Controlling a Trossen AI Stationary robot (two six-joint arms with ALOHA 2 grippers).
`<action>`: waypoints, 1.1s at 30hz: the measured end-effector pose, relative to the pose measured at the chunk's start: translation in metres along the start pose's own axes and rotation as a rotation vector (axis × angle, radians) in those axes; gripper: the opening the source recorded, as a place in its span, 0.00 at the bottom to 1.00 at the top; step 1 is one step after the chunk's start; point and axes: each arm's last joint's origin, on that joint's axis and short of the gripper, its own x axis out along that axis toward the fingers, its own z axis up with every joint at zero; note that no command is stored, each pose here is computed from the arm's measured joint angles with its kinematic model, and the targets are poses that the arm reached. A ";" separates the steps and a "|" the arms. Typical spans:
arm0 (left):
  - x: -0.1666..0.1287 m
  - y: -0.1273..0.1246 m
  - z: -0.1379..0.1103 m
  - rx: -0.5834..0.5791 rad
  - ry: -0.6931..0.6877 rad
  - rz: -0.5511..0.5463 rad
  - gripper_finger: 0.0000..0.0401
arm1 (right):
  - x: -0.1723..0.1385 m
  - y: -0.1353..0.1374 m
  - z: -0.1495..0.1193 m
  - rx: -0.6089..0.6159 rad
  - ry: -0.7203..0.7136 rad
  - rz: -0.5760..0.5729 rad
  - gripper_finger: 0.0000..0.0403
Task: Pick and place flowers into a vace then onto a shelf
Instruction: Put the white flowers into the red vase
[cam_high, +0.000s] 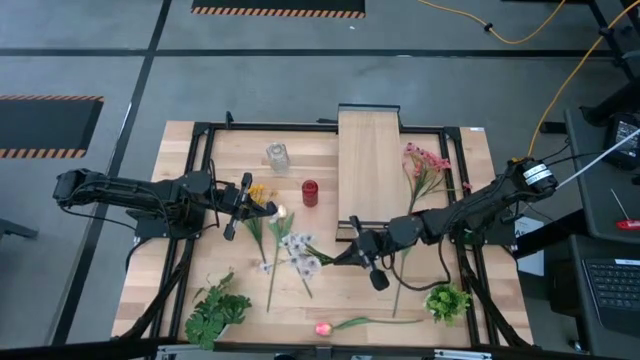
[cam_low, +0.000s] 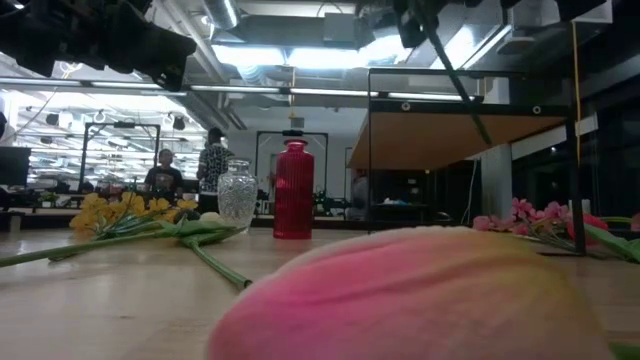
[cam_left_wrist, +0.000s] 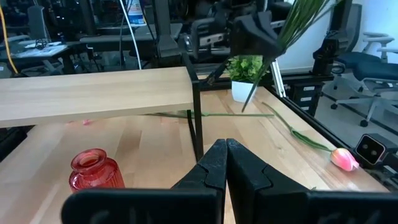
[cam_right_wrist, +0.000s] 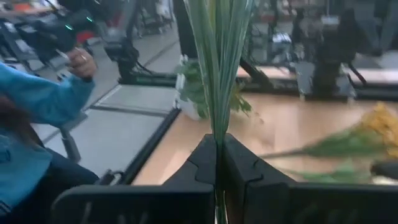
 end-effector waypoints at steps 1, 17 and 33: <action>0.000 0.000 0.000 0.000 0.000 0.000 0.01 | 0.000 0.000 0.002 -0.016 -0.017 0.003 0.02; -0.001 0.000 0.015 0.084 -0.156 0.018 0.08 | -0.001 -0.001 0.016 -0.155 -0.167 -0.102 0.02; 0.006 -0.010 0.020 0.073 -0.212 0.044 0.53 | -0.002 -0.006 0.022 -0.181 -0.233 -0.241 0.02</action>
